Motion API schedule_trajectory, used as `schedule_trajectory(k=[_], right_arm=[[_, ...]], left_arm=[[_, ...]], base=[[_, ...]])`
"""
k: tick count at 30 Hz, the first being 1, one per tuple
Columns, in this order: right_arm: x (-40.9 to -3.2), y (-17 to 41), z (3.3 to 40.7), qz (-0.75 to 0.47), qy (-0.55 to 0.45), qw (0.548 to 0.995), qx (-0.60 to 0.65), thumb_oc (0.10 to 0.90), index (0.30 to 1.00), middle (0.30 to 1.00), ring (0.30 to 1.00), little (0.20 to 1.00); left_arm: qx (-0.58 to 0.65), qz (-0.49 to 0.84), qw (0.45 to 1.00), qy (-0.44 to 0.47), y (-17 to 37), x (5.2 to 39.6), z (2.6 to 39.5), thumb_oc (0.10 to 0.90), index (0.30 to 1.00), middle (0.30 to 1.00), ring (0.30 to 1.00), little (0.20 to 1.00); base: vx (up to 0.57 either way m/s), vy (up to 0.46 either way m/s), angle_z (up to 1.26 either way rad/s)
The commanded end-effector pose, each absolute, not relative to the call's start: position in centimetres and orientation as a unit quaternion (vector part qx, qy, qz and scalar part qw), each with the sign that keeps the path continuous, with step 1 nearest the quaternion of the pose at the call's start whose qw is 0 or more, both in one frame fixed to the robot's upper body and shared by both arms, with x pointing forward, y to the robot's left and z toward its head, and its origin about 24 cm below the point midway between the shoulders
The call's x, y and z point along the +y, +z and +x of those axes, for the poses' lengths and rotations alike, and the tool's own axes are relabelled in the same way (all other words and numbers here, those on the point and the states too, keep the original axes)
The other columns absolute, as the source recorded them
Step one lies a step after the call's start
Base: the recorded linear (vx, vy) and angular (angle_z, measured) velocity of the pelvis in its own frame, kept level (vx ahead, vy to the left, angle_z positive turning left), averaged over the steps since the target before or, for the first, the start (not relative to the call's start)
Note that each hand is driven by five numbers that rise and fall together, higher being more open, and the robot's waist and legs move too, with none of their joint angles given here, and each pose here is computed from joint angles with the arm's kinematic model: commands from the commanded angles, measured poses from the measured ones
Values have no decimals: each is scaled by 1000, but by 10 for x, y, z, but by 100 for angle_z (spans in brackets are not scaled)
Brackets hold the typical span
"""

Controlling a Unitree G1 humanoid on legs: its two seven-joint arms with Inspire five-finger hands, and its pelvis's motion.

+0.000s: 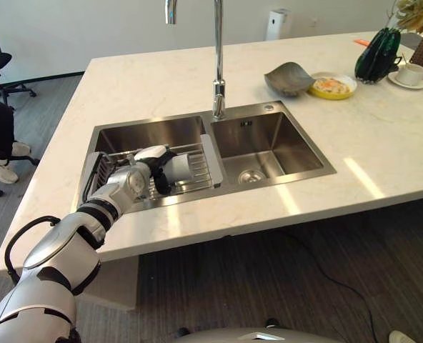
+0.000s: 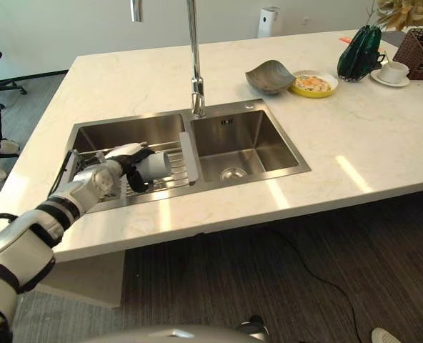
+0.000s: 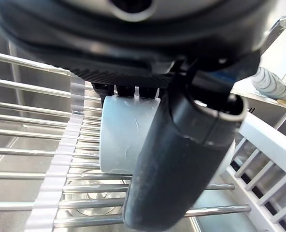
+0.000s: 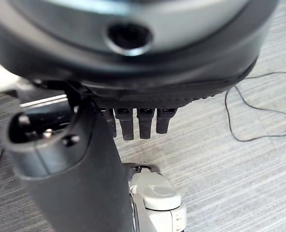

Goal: Place the dishes in the dishwasher.

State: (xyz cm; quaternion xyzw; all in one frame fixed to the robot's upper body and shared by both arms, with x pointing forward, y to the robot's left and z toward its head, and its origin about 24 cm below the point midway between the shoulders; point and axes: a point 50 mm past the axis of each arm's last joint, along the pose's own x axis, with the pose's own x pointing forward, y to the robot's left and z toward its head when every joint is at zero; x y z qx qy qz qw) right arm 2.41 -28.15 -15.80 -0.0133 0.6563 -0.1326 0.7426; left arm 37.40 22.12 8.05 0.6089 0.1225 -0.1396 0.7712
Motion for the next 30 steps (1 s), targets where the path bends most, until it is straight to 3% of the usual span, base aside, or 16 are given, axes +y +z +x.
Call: schedule_trajectory(k=[1,4,5,6,7,8,19,20,30], right_arm=[[-301,-150,35,-38,-150,745,649,800,900,900,900,900],[-302,-150,37,-41,-149,747,646,800,900,900,900,900],[-302,-150,37,-42,-149,747,646,800,900,900,900,900],[-302,-150,37,-42,-150,747,646,800,900,900,900,900],[-302,-149,37,-44,-150,748,646,800,900,900,900,900],[-302,-149,38,-45,-149,749,644,800,900,900,900,900],[-303,-149,42,-49,-152,757,634,800,900,900,900,900],[-305,-148,43,-49,-156,760,629,800,900,900,900,900],[-293,-153,32,-39,-156,760,630,800,900,900,900,900]], left_arm=[[30,663,746,-51,177,214,413,800,900,900,900,900],[33,687,723,-65,169,209,412,800,900,900,900,900],[34,691,719,-67,167,208,412,728,792,792,792,792],[34,691,719,-67,167,208,413,579,568,568,568,568],[34,695,714,-70,165,206,412,469,404,404,404,404],[33,697,712,-72,163,204,413,400,300,300,300,300],[-28,716,693,-85,171,181,413,400,300,300,300,300],[-80,730,673,-90,185,170,411,400,300,300,300,300],[-200,716,668,-32,219,179,392,400,300,300,300,300]], base=[[1,-3,-5],[2,-1,-3],[0,0,0],[0,0,0],[-6,0,-3],[-7,-3,-4],[-1,0,0],[0,0,0],[-4,-5,5]])
